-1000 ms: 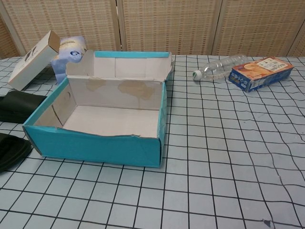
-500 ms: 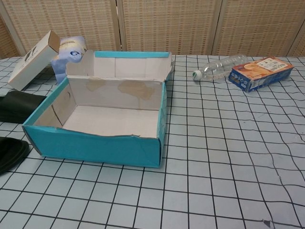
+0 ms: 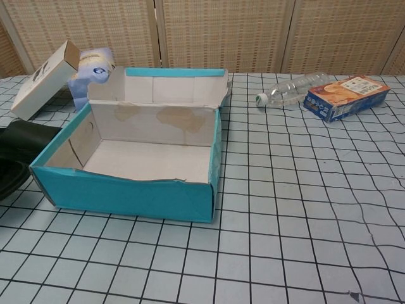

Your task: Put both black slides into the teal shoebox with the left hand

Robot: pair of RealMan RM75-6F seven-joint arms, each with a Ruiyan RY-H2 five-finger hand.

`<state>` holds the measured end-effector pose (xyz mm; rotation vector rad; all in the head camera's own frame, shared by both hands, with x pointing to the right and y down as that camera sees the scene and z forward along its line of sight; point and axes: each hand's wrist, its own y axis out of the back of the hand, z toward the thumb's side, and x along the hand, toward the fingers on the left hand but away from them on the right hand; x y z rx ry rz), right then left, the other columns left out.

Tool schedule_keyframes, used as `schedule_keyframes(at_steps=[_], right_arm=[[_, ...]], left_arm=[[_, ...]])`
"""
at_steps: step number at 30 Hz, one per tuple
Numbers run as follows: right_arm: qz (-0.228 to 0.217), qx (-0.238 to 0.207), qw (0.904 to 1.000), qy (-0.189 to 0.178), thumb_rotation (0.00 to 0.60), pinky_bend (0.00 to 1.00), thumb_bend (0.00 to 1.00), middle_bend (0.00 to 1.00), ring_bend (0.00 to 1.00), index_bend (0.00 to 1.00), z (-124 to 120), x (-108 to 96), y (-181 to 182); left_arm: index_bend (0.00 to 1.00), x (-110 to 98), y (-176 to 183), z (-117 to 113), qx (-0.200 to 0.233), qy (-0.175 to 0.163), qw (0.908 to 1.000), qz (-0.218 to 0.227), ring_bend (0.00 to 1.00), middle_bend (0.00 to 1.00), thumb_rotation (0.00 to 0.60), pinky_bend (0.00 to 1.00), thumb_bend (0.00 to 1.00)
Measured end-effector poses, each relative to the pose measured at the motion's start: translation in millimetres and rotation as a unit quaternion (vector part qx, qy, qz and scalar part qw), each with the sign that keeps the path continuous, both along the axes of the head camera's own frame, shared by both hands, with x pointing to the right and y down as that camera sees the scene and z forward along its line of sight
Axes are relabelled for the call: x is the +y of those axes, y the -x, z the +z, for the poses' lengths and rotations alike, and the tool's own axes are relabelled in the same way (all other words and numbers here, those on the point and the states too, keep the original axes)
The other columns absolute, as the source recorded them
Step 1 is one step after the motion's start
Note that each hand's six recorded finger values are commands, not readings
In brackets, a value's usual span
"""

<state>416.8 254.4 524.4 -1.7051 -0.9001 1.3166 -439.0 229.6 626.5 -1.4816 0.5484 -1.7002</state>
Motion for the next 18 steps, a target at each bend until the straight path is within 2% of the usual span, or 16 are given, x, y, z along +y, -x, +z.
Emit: schedule_keyframes(at_steps=[8, 13, 18], right_arm=[[-0.008, -0.006, 0.9999, 0.004, 0.527, 0.0, 0.15, 0.0, 0.0, 0.0, -0.5, 3.0, 4.4], [-0.015, -0.014, 0.9998, 0.004, 0.528, 0.0, 0.15, 0.0, 0.0, 0.0, -1.9, 4.1, 8.7], [-0.023, -0.018, 0.9995, 0.013, 0.528, 0.0, 0.15, 0.0, 0.0, 0.0, 2.1, 4.3, 11.6]], left_arm=[[0.47, -28.6, -19.4, -53.2, 0.036, -0.089, 0.9954, 0.002, 0.42, 0.6, 0.6, 0.28, 0.38], [0.47, -40.6, -50.1, -76.1, 0.06, -0.113, 0.9917, 0.018, 0.42, 0.6, 0.6, 0.28, 0.38], [0.48, -48.7, -88.6, -82.0, 0.067, -0.116, 0.9897, 0.053, 0.43, 0.6, 0.6, 0.28, 0.38]])
